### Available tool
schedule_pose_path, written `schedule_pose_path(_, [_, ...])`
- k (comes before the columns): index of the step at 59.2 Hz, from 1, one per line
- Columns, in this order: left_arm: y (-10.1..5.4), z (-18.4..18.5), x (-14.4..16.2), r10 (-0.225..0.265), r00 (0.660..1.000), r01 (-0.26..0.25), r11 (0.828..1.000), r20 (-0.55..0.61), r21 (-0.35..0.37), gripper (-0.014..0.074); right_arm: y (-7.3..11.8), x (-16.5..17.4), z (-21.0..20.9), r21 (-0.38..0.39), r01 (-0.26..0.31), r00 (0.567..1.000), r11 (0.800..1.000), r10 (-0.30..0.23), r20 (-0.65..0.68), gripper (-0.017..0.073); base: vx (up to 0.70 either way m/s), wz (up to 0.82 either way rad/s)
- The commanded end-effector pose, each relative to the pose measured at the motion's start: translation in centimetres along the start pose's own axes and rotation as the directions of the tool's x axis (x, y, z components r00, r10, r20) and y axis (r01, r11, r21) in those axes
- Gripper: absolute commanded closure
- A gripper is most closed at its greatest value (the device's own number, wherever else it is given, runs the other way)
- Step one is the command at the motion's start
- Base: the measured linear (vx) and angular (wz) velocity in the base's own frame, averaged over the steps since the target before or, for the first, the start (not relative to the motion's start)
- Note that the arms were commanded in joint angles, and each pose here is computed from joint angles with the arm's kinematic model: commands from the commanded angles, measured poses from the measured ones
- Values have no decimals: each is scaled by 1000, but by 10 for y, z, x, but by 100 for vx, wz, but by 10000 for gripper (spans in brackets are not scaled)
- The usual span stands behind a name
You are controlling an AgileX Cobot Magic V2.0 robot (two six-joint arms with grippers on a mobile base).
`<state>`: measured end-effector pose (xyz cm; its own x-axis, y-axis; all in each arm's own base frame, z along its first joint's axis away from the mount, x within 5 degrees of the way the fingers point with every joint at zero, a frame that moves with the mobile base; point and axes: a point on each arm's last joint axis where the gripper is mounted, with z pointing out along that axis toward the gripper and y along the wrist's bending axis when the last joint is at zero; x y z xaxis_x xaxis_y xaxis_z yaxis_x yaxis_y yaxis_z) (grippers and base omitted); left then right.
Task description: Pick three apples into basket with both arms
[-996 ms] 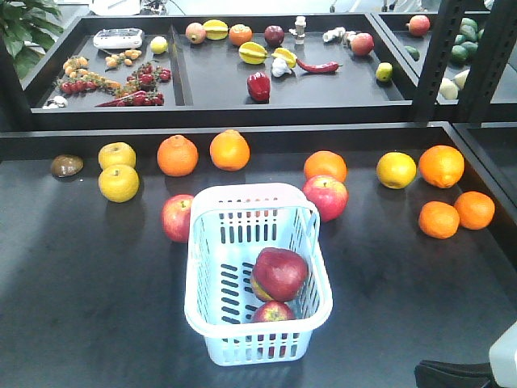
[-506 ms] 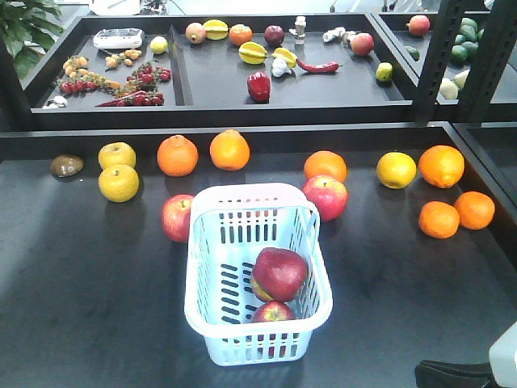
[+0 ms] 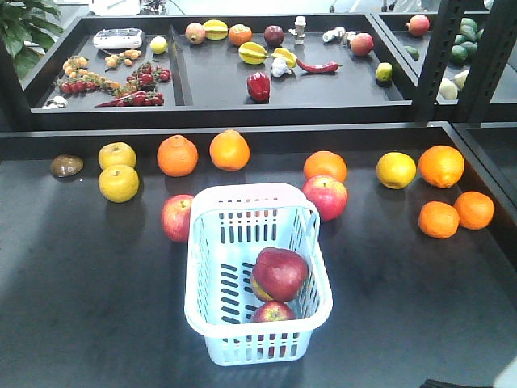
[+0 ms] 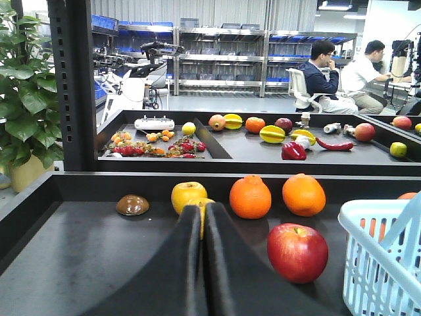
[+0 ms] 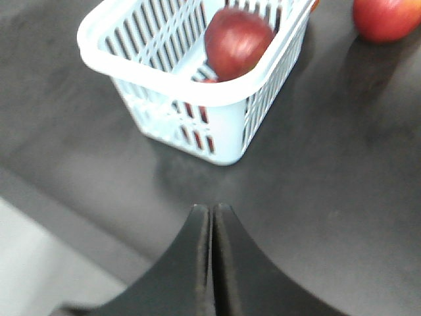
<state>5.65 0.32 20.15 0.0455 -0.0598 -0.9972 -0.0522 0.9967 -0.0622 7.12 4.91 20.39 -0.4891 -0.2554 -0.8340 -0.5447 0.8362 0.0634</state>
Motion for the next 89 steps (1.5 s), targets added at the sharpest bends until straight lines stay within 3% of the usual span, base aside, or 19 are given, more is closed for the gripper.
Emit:
schedule_pose_path(1, [-2, -2, -16, -3, 994, 1, 1000, 106, 17, 599, -4, -9, -4, 45, -5, 981, 999, -4, 196, 564, 0, 0])
schedule_pose_path(9, [-2, -2, -16, -3, 994, 1, 1000, 106, 17, 599, -9, 2, -7, 104, -39, 965, 994, 10, 263, 564, 0, 0])
schedule_pose_path(15, [-2, -2, -16, -3, 994, 1, 1000, 106, 17, 599, -16, 10, -9, 178, -119, 956, 977, 65, 285, 564, 0, 0])
schedule_pose_path(25, [-2, -2, -16, -3, 994, 1, 1000, 106, 17, 599, -26, 28, -13, 288, -302, 911, 909, 187, 367, 564, 0, 0])
schedule_pose_path(33, [-2, -2, -16, -3, 994, 1, 1000, 106, 17, 599, -29, 45, -12, 310, -417, 870, 854, 277, 407, 564, 0, 0])
schedule_pose_path(36, [-2, -2, -16, -3, 994, 1, 1000, 106, 17, 599, -30, 46, -15, 331, -411, 867, 849, 252, 431, 564, 0, 0])
schedule_pose_path(43, [-2, -2, -16, -3, 994, 1, 1000, 106, 17, 599, -32, 42, -19, 385, -341, 876, 857, 142, 460, 564, 0, 0])
schedule_pose_path(48, [-2, -2, -16, -3, 994, 1, 1000, 106, 17, 599, -32, 39, -21, 399, -314, 872, 862, 96, 479, 564, 0, 0])
schedule_pose_path(60, [-2, -2, -16, -3, 994, 1, 1000, 106, 17, 599, -31, 28, -26, 435, -220, 841, 873, -56, 538, 564, 0, 0])
schedule_pose_path(68, [-2, -2, -16, -3, 994, 1, 1000, 106, 17, 599, -31, 27, -27, 448, -227, 833, 865, -66, 550, 564, 0, 0])
schedule_pose_path(79, [-2, -2, -16, -3, 994, 1, 1000, 106, 17, 599, -35, 28, -30, 499, -286, 825, 818, -55, 563, 564, 0, 0])
schedule_pose_path(89, [-2, -2, -16, -3, 994, 1, 1000, 106, 17, 599, -35, 28, -30, 493, -292, 826, 820, -44, 562, 564, 0, 0])
